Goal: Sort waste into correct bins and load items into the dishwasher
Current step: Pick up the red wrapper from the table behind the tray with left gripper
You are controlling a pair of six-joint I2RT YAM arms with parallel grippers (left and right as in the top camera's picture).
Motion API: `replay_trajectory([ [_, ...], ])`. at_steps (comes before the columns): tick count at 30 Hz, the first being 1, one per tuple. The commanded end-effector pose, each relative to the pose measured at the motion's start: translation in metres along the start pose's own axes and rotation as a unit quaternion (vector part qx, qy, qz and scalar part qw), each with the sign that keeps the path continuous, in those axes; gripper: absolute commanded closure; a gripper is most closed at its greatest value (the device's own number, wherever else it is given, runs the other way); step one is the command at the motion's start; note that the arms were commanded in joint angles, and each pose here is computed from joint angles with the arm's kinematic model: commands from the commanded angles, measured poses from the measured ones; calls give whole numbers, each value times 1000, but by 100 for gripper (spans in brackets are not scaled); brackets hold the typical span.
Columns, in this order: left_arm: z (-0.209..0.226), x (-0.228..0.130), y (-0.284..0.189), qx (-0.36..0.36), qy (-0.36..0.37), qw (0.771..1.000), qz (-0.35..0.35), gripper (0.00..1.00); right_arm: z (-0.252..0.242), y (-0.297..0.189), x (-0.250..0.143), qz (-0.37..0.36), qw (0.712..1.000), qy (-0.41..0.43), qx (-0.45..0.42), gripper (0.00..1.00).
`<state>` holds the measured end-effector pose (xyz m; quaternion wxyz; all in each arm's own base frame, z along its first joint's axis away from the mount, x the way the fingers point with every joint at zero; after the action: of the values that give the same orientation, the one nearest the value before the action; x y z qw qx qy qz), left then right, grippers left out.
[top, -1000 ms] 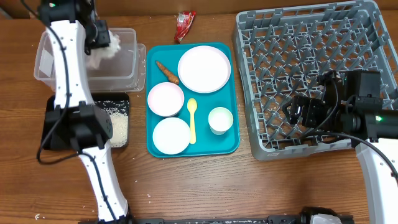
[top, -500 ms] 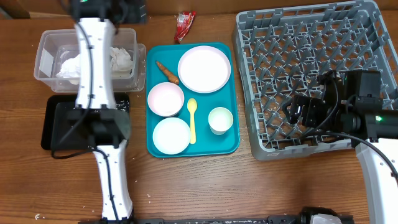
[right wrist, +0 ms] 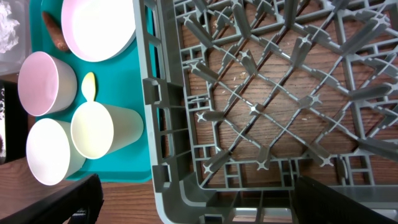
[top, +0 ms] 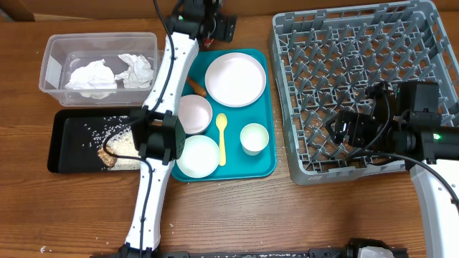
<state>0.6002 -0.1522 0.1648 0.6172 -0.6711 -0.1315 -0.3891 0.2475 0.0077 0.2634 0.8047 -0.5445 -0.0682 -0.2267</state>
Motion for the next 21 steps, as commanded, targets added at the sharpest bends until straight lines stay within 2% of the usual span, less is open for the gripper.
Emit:
replay_trajectory([
  [1, 19, -1, 7, 31, -4, 999, -10, 6, 3, -4, 3, -10, 1000, -5, 2, 0],
  [7, 16, -17, 36, 29, 1, 1000, -7, 12, 3, -4, 3, -9, 1000, -4, 1, 0],
  [13, 14, -19, 50, 23, 2, 999, -24, 19, 3, -4, 3, -10, 1000, -5, 2, 0],
  [21, 12, -32, 65, 19, 2, 1000, -13, 25, 3, -4, 3, -10, 1000, -4, 1, 0],
])
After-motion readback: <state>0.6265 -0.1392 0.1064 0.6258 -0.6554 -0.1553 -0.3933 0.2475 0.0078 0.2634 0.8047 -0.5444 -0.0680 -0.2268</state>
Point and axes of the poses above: each gripper's point midway between its finger pads, its own y axis out along the fingers, its own z axis along the line the jaws close on, x = y × z, the point moved 8 cm from there along -y, back along the fingers, and after that the axes turned 7 degrees about y, right-handed, at the moved point
